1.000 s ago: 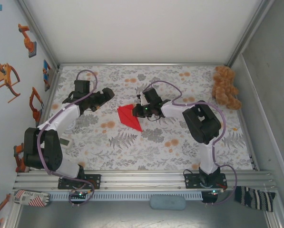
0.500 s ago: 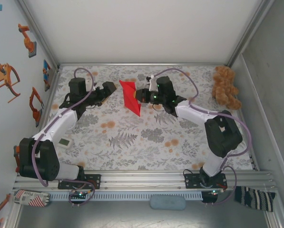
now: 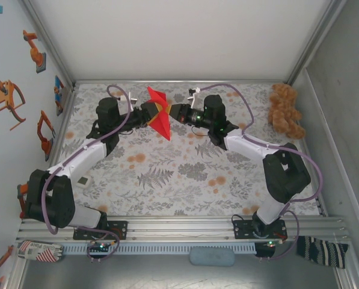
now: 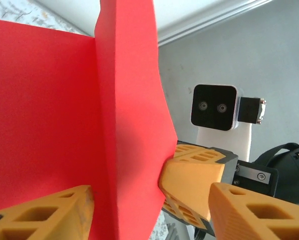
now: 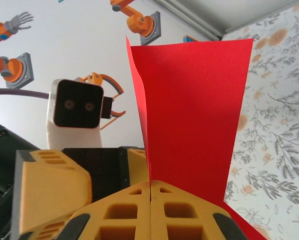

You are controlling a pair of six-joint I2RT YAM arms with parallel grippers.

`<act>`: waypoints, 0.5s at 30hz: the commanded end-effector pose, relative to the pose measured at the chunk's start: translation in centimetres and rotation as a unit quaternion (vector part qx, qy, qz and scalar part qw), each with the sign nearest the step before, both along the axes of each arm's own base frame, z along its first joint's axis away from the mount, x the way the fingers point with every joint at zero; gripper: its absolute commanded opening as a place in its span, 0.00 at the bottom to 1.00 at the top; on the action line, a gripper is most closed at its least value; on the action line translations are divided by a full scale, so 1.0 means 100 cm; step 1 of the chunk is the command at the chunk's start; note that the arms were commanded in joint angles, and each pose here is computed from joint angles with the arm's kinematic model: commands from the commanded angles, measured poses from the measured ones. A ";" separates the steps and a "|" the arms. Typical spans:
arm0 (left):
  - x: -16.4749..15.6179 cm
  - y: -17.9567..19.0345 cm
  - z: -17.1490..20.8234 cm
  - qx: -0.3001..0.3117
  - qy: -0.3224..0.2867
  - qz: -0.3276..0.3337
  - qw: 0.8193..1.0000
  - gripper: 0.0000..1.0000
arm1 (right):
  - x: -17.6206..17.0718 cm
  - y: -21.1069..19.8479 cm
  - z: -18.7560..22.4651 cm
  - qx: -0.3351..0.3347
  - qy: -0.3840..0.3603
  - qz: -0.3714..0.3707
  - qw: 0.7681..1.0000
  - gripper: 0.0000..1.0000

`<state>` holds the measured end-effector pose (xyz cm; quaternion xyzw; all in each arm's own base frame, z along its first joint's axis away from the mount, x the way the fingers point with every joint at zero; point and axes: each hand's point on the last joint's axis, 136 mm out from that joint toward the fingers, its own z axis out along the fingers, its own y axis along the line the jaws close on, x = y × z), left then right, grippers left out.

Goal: Fold a paper plane with a square sheet of paper (pick it up from the middle)
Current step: Turn over the paper at the center of the table.

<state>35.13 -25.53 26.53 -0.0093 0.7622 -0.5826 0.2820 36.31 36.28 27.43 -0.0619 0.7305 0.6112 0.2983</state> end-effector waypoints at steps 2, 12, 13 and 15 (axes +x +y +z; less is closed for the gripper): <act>0.000 -0.008 0.012 -0.027 -0.020 -0.027 0.999 0.55 | -0.007 -0.004 0.024 0.032 -0.018 0.006 0.999 0.00; -0.012 -0.013 0.029 -0.060 -0.066 -0.070 0.993 0.40 | -0.007 -0.008 0.034 0.044 -0.015 0.004 0.999 0.00; -0.012 -0.013 0.027 -0.060 -0.065 -0.070 0.994 0.39 | -0.008 -0.009 0.035 0.046 -0.017 0.004 0.999 0.00; -0.011 -0.013 0.027 -0.059 -0.066 -0.070 0.994 0.37 | -0.008 -0.010 0.037 0.047 -0.017 0.002 0.999 0.00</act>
